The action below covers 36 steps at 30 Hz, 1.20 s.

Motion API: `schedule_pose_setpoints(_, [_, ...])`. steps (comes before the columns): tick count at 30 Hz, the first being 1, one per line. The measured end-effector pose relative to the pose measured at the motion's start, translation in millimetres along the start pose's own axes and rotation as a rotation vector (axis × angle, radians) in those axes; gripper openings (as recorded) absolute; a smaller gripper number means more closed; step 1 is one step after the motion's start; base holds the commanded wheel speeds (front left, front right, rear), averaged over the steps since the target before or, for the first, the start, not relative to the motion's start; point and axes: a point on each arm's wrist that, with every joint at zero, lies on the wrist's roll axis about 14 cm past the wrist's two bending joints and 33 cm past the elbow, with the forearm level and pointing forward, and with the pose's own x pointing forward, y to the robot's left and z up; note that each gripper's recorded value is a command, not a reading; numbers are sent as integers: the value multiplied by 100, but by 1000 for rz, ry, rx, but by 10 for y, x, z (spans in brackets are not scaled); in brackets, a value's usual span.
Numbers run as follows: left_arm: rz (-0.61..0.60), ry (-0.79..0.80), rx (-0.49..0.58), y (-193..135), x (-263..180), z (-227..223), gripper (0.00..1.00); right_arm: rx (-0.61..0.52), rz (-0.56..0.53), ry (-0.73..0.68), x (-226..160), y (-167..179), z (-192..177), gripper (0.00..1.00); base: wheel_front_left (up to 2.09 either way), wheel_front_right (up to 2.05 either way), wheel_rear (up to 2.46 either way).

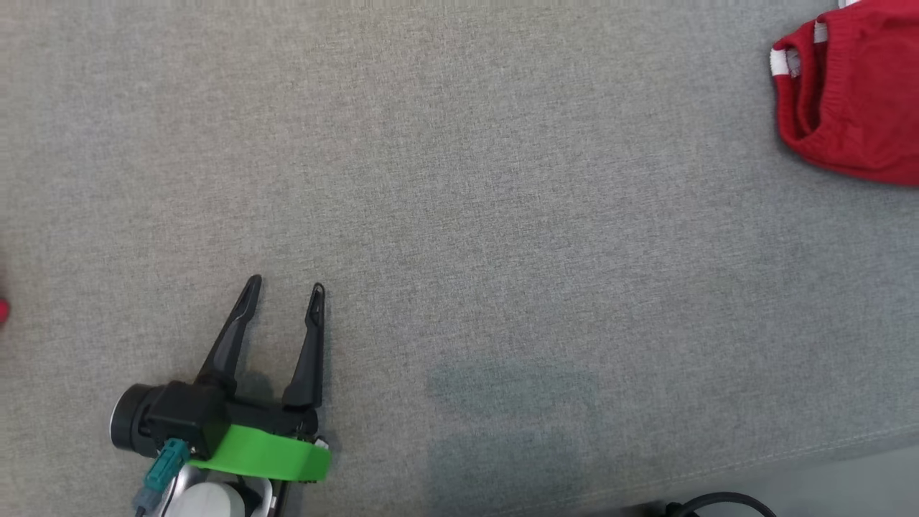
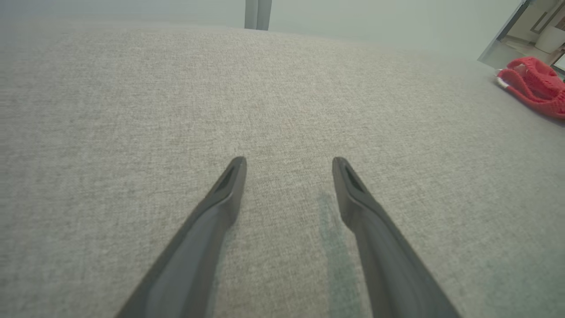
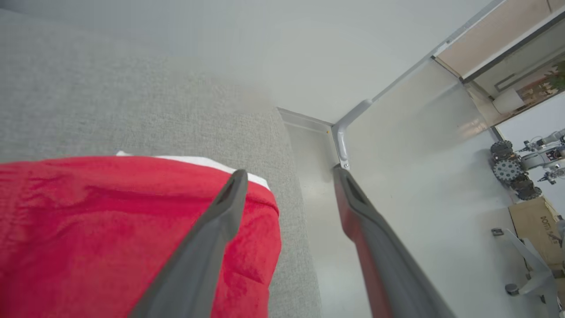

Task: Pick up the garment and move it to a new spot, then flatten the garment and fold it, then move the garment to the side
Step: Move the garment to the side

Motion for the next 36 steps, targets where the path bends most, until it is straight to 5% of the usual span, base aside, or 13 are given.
schedule_pose_setpoints(4, [17,-32,-28,-75,-119,134,100,43,33,-215,-198,124,535,100,0,0,0])
schedule_pose_setpoints(11, [81,-59,-33,-85,-531,279,100,104,156,-367,-808,472,688,100,0,0,0])
schedule_pose_setpoints(22, [259,-143,0,236,-1233,510,100,319,329,-450,-1929,1321,227,100,0,0,0])
schedule_pose_setpoints(30, [345,-186,31,453,-1528,599,100,296,432,-486,-2446,1933,256,100,0,0,0])
schedule_pose_setpoints(36, [354,-238,49,506,-1546,762,100,316,432,-492,-2604,2015,260,100,0,0,0])
